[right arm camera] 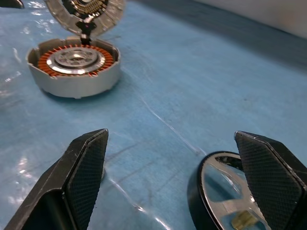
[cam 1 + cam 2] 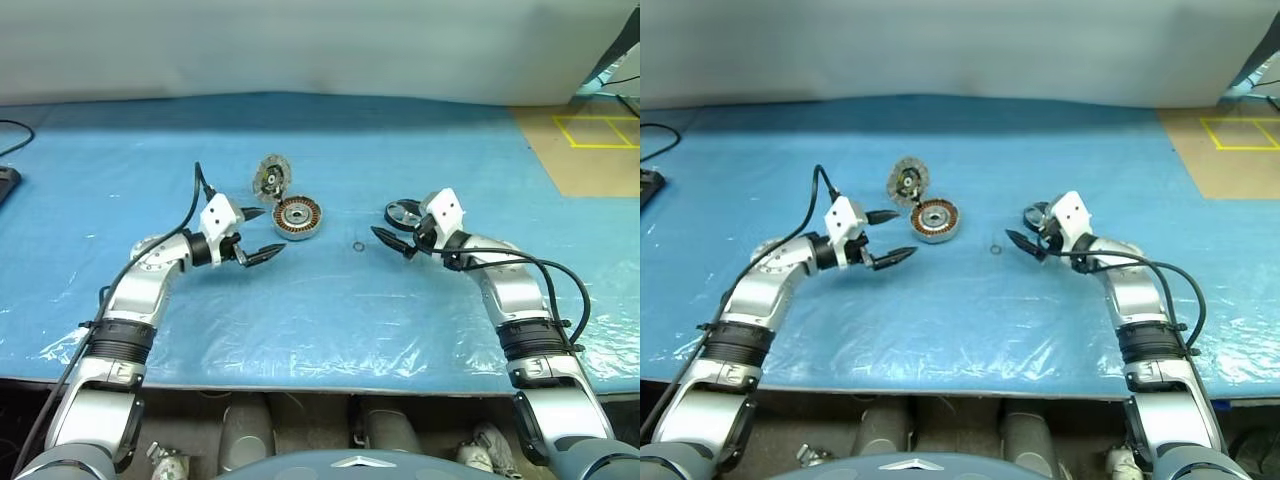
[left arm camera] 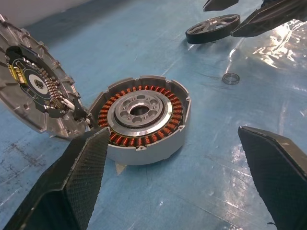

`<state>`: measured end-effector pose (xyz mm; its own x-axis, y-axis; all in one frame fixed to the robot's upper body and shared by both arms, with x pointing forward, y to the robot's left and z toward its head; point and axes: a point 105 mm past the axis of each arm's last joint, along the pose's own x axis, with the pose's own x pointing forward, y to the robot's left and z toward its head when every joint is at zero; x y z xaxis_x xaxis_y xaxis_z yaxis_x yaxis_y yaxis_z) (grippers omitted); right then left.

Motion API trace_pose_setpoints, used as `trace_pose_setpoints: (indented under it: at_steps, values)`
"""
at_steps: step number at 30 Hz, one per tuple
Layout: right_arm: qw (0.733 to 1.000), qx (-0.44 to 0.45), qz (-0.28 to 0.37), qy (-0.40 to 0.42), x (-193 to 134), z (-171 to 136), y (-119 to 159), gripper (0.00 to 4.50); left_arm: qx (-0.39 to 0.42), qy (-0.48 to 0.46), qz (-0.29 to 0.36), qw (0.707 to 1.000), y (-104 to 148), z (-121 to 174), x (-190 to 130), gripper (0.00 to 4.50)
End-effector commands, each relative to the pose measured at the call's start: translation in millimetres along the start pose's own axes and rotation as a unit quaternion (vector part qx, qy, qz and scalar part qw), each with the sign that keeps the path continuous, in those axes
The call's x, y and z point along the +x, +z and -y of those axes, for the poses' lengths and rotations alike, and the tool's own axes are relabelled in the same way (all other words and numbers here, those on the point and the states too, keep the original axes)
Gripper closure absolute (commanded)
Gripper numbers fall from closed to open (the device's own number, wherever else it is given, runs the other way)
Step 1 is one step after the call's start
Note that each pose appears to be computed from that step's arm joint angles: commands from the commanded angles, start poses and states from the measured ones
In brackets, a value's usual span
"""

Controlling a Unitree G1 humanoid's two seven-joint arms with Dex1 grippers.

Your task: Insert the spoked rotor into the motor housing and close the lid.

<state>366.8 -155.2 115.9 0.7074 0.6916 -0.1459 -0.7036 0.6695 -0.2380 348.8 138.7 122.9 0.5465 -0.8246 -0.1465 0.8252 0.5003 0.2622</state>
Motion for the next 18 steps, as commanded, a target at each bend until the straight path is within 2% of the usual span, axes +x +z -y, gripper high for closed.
trace_pose_setpoints:
  at_steps: [1, 18]
  values:
    - [1.000, -0.002, 0.028, 0.011, -5.9, -2.8, 16.2, 0.05, 0.011, 0.001, 0.017, 1.000, 10.7, -6.4, -4.8, 0.00]
    - [1.000, -0.006, 0.018, 0.024, -4.2, -3.6, 14.1, 0.05, 0.018, -0.013, 0.008, 1.000, 6.6, -10.6, -2.3, 0.00]
